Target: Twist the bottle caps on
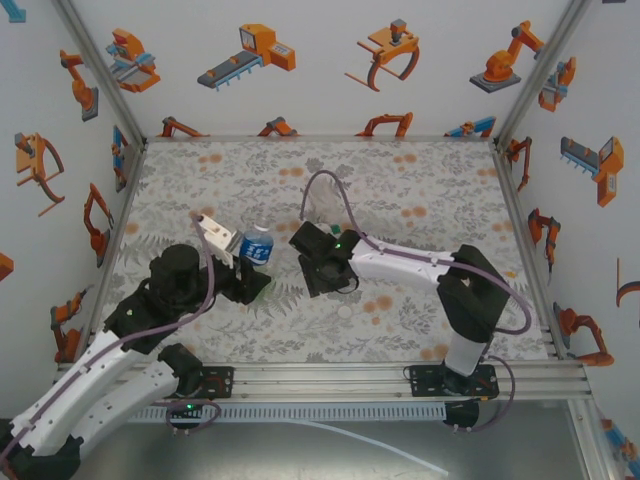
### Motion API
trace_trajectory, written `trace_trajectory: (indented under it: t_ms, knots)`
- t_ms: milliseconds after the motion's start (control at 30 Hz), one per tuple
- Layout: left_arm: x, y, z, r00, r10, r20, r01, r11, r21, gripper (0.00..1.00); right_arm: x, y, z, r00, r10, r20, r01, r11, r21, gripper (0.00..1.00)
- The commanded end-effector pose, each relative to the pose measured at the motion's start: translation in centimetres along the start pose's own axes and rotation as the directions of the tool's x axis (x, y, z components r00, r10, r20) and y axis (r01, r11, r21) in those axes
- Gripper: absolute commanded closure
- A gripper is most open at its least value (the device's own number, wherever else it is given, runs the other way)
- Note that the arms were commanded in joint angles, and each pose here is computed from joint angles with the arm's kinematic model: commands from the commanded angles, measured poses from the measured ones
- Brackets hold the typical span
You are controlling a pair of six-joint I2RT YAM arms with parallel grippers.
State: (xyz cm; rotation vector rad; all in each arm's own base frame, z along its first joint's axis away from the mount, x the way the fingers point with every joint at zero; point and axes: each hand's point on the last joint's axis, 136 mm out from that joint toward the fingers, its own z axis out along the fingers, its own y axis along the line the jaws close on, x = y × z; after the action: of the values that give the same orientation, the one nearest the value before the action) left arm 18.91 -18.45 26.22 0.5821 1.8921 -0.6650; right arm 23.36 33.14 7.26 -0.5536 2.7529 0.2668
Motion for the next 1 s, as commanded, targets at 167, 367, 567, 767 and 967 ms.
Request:
trace_trajectory:
  t_ms: [167,367,567,767,967]
  knots:
    - [1.2,1.9,-1.7,0.999,-0.045,0.015,0.046,0.994,-0.097,0.99,-1.7,3.1,1.7,0.995,-0.097,0.003,0.097,0.995,0.004,0.53]
    - [1.5,1.9,-1.6,0.998,-0.059,0.008,0.059,0.993,-0.098,0.99,-2.1,2.8,2.7,0.992,-0.122,-0.012,0.122,0.991,0.050,0.52]
    - [1.4,2.0,-1.4,0.998,-0.057,0.011,0.058,0.993,-0.101,0.99,-2.1,2.6,2.9,0.991,-0.136,-0.012,0.136,0.988,0.068,0.53]
    - [1.5,2.1,-1.2,0.998,-0.060,0.013,0.061,0.993,-0.102,0.99,-2.2,2.7,3.0,0.990,-0.138,-0.010,0.138,0.988,0.066,0.56]
    - [1.5,2.1,-1.1,0.998,-0.057,0.012,0.057,0.993,-0.104,0.99,-2.4,3.0,2.9,0.991,-0.137,-0.002,0.137,0.989,0.056,0.58]
